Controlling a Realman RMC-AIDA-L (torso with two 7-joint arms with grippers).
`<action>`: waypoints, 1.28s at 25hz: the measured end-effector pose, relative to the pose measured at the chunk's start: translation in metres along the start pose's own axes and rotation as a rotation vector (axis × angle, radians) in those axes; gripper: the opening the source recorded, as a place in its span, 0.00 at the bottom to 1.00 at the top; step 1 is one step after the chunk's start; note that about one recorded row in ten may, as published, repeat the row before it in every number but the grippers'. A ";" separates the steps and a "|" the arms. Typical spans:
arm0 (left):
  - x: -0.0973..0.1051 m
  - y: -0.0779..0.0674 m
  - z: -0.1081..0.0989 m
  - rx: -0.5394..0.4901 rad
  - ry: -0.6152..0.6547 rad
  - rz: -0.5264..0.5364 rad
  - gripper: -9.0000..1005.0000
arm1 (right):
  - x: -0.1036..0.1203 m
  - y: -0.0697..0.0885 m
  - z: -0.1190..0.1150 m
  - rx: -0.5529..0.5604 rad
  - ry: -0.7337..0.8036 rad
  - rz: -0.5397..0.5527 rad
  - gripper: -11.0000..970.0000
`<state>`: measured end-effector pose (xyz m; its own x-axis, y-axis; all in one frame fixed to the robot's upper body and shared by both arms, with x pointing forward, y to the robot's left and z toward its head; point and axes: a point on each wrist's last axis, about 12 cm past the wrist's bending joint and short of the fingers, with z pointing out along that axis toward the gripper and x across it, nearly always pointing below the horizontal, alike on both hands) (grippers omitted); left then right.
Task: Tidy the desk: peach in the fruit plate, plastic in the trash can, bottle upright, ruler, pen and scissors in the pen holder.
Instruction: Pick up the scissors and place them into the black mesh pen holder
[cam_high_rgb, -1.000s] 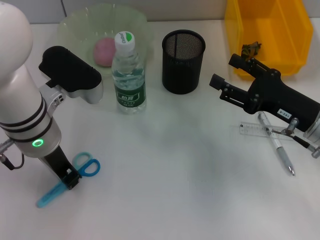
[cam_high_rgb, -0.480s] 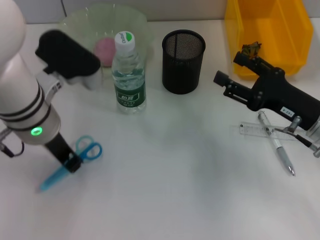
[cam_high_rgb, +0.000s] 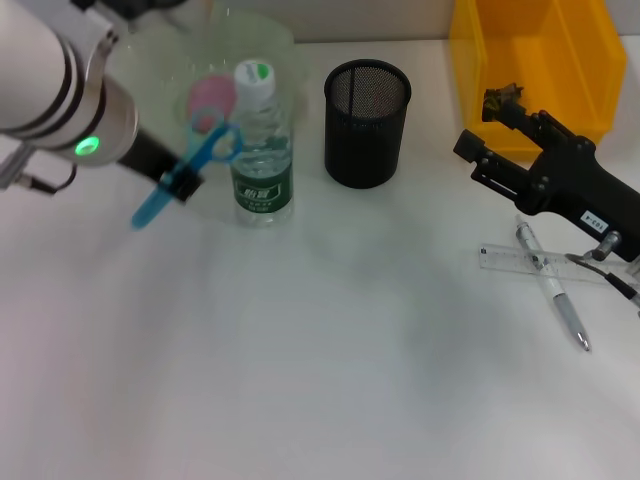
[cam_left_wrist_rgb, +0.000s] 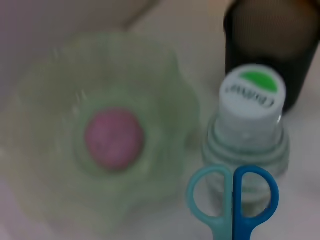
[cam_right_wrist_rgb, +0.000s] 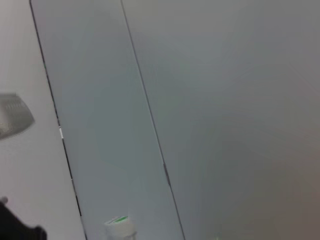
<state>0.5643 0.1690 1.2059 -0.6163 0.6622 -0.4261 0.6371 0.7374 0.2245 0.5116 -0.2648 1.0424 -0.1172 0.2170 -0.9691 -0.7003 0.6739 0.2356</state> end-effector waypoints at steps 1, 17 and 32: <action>-0.004 0.000 -0.003 -0.005 -0.028 0.005 0.25 | 0.001 0.000 -0.001 0.004 0.001 0.005 0.85; -0.008 0.001 -0.045 -0.079 -0.252 0.005 0.26 | 0.013 -0.001 -0.006 0.060 0.050 0.037 0.85; -0.034 0.003 -0.074 -0.096 -0.592 -0.017 0.27 | 0.015 0.001 -0.004 0.060 0.055 0.051 0.85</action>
<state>0.5532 0.1589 1.2861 -0.2457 0.4840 -0.8399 0.5680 0.7740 0.2799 0.5064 -0.2635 1.0275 -0.1914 0.2139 -0.9579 -0.6494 0.7043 0.2869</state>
